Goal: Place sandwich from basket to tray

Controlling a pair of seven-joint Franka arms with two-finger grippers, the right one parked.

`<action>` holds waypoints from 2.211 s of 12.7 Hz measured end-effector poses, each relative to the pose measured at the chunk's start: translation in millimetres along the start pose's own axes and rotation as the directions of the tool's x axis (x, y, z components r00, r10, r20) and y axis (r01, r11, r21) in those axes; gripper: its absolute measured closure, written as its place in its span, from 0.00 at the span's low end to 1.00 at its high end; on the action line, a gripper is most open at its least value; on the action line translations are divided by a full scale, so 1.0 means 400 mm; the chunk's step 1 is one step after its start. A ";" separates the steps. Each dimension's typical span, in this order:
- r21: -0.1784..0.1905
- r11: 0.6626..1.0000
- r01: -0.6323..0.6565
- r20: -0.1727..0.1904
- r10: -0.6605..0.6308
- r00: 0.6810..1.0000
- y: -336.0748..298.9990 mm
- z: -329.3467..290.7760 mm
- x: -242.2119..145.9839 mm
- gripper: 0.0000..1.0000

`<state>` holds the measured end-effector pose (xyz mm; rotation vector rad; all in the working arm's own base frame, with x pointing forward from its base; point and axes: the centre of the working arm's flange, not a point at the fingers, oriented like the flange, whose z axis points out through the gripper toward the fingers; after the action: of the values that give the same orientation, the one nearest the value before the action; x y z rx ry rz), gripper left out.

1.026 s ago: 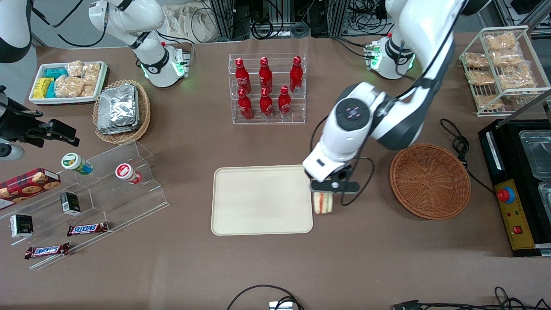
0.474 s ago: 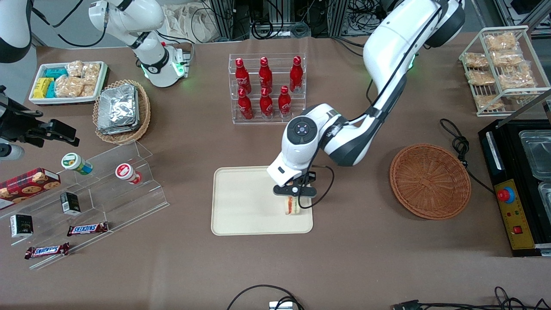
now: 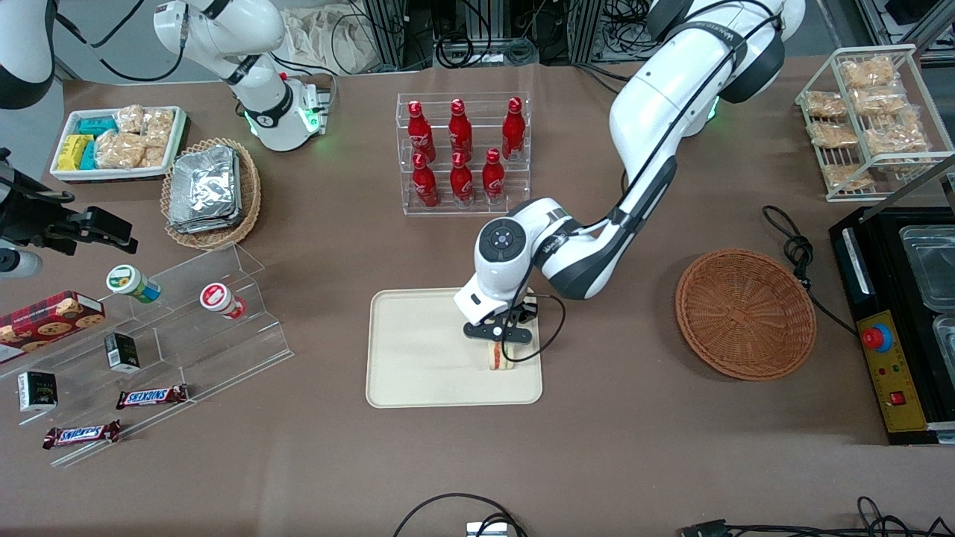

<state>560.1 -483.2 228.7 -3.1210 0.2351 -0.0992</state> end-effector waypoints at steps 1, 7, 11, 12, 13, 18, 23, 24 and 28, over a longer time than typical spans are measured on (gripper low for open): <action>0.000 1.000 0.000 0.002 0.000 1.000 -0.001 0.010 0.000 0.73; -0.019 0.997 0.074 -0.022 -0.074 0.997 0.004 0.021 0.006 0.38; -0.020 0.993 0.114 -0.051 -0.115 0.992 0.007 0.021 0.012 0.00; -0.023 0.992 0.120 -0.055 -0.121 0.991 0.006 0.016 0.016 0.00; -0.028 0.990 0.138 -0.061 -0.139 0.988 0.005 0.006 0.023 0.00; 0.005 0.975 0.221 -0.097 -0.220 0.971 -0.044 -0.122 0.073 0.00; 0.088 0.946 0.313 -0.149 -0.299 0.943 -0.187 -0.311 0.129 0.00; 0.089 0.937 0.339 -0.161 -0.322 0.933 -0.231 -0.350 0.145 0.00; 0.115 0.907 0.404 -0.187 -0.380 0.906 -0.357 -0.486 0.168 0.00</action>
<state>635.3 -353.0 428.9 -2.9586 -0.3906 -0.3551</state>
